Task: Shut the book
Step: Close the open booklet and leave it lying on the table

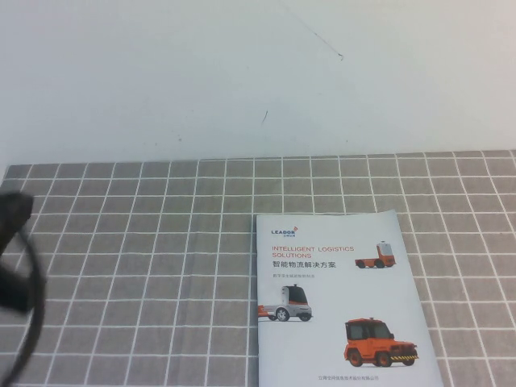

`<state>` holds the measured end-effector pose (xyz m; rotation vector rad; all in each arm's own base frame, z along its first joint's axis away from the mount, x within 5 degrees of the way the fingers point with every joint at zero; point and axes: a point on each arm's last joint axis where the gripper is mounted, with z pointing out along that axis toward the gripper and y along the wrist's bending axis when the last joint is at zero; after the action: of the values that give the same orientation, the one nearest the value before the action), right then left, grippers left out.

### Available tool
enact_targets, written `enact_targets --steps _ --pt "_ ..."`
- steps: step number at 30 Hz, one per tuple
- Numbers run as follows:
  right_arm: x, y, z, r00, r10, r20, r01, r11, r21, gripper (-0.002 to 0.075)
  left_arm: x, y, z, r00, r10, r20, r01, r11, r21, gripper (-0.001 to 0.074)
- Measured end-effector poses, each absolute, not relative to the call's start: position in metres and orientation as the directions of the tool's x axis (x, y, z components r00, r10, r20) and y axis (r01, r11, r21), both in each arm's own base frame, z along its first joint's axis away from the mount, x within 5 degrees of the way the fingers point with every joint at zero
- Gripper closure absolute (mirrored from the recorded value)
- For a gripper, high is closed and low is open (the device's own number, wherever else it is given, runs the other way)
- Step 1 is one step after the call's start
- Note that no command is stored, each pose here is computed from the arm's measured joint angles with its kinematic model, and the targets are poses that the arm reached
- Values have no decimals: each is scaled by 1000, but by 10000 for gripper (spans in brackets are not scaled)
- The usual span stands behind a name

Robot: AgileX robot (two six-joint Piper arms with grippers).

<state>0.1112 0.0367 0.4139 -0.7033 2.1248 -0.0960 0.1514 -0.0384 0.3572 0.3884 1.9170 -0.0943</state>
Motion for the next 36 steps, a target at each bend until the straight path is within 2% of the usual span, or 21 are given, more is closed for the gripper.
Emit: enact_targets --steps 4,8,12,18,23,30,36 --pt "64 12 376 -424 -452 -785 -398 871 -287 729 113 -29 330 -228 216 -949 296 944 144 739" --pt "38 0 335 -419 -418 -806 -376 888 -265 729 91 -24 301 -180 251 -951 296 936 191 739" --pt "26 -7 306 -429 -382 -819 -359 904 -234 729 75 -20 281 -141 251 -958 290 935 203 739" --pt "23 -7 272 -406 -376 -833 -361 903 -232 729 67 -20 253 -168 189 -968 301 944 132 739" --pt "28 -3 265 -314 -346 -884 -359 905 -227 729 68 -20 252 -139 161 -977 292 950 115 739" --pt "31 -1 262 -289 -327 -900 -358 909 -215 729 67 -22 254 -140 77 -987 294 955 33 738" --pt "31 0 263 -278 -324 -904 -357 909 -215 729 67 -22 253 -145 68 -987 295 955 23 739"
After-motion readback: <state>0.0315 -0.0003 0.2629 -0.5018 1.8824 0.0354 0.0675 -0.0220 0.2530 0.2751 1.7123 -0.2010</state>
